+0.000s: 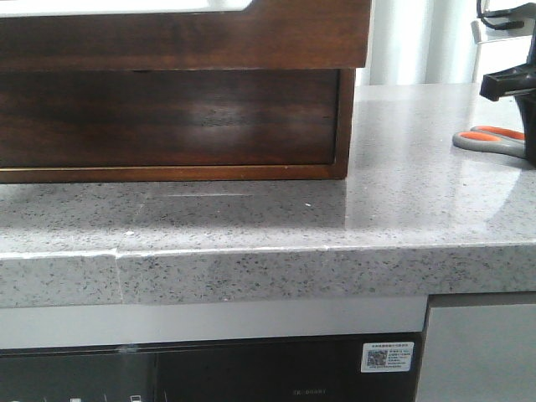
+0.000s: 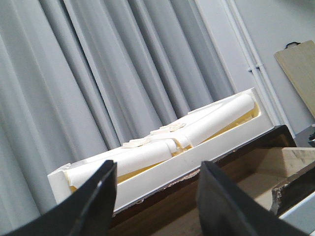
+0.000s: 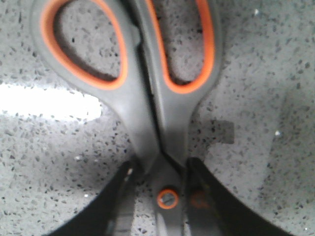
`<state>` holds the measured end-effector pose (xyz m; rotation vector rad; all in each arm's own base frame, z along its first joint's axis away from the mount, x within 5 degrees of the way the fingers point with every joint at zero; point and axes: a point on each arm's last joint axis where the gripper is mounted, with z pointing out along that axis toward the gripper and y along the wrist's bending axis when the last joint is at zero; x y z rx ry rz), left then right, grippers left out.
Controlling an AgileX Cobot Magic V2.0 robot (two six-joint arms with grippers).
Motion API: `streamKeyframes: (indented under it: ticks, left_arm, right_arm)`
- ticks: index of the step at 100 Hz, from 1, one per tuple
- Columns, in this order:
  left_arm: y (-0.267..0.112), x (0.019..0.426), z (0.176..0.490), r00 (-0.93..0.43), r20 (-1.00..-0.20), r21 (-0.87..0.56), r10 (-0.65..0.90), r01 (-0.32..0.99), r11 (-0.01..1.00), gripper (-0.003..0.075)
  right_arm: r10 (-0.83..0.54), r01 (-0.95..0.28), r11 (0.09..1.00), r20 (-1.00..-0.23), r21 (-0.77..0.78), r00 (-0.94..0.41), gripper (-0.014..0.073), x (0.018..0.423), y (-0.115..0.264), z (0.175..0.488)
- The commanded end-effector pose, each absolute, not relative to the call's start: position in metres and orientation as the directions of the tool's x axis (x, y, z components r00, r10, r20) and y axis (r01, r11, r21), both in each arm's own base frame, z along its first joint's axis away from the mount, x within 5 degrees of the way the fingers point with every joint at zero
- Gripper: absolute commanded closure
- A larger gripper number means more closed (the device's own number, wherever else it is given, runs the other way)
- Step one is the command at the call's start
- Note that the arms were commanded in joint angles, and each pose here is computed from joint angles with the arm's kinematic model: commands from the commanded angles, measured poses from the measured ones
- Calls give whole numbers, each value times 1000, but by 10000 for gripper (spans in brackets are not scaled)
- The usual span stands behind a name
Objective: Put scissors in drawer with both arms
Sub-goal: 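Close the right gripper on the scissors near the pivot and lift, then carry the scissors with the right gripper over the open drawer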
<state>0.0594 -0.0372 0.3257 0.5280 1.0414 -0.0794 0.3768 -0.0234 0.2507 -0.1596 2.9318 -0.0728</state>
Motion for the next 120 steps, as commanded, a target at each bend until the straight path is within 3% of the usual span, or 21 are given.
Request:
streamKeyframes:
  ticks: [1, 23, 58, 93, 120]
  left_arm:
    - [-38, 56, 340, 558, -820, 350, 123, 321, 880, 401]
    - [-38, 56, 340, 558, -820, 350, 123, 321, 880, 401]
    - [-38, 56, 340, 558, -820, 350, 123, 321, 880, 401]
    - [-38, 56, 340, 558, -821, 350, 123, 321, 880, 401]
    - [-37, 56, 339, 554, -823, 349, 126, 319, 881, 401]
  right_arm:
    - [-125, -106, 991, -274, -81, -954, 553, 376, -26, 275]
    - [-125, -107, 991, -270, -81, -955, 683, 376, -26, 274]
    - [-125, -106, 991, -281, -83, -951, 693, 376, -26, 276]
    - [-131, -97, 990, -401, -105, -906, 693, 355, -25, 321]
    - [-225, -175, 974, -530, -143, -818, 693, 323, -11, 372]
